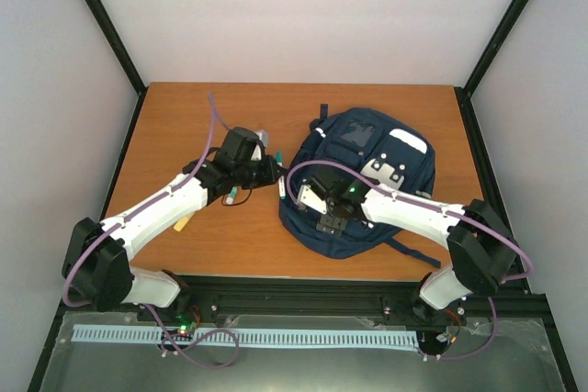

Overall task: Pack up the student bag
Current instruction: Pick up the stationery from the center of the board, then place the stationery in the student bag.

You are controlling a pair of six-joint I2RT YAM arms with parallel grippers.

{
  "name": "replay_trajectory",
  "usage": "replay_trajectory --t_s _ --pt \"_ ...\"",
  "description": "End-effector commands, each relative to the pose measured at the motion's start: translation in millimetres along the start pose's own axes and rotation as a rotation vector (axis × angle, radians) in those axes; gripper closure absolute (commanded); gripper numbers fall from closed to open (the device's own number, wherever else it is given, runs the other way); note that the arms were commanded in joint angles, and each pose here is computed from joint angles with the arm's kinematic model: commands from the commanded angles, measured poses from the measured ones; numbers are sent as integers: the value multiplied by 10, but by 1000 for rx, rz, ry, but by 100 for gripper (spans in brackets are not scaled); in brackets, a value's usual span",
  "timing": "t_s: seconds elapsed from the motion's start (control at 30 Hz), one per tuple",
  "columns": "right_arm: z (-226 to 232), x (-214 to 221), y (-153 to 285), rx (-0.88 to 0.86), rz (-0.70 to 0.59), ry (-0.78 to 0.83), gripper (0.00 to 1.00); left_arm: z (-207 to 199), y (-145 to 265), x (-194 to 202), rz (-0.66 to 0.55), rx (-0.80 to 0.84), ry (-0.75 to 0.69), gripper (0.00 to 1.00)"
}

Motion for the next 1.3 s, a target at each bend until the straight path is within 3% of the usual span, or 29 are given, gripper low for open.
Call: replay_trajectory --t_s 0.0,0.07,0.2,0.37,0.4,0.97,1.27 --pt "-120 -1 -8 122 11 3 24 -43 1 -43 -27 16 14 99" --pt "-181 -30 33 156 4 -6 37 -38 -18 -37 -23 14 16 99" --pt "-256 -52 125 193 -7 -13 50 -43 -41 -46 -24 18 29 99" --pt "-277 -54 216 183 -25 -31 95 -70 -96 -56 -19 33 42 99" --pt "-296 -60 238 182 -26 -41 97 -74 -106 -56 -18 35 46 99" --pt "-1196 -578 980 -33 -310 -413 97 -516 -125 -74 -44 249 107 99" --pt "-1351 -769 1102 -169 -377 -498 97 -763 -283 -32 36 368 196 99"
Point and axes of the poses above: each gripper's point midway between its finger pads, its own y axis back along the fingers, its own z axis along the line the jaws close on, x = y × z, the point moved 4 cm from there along y, back along the fingers, and after that the axes turned 11 degrees about -y, right-handed, at the moved point
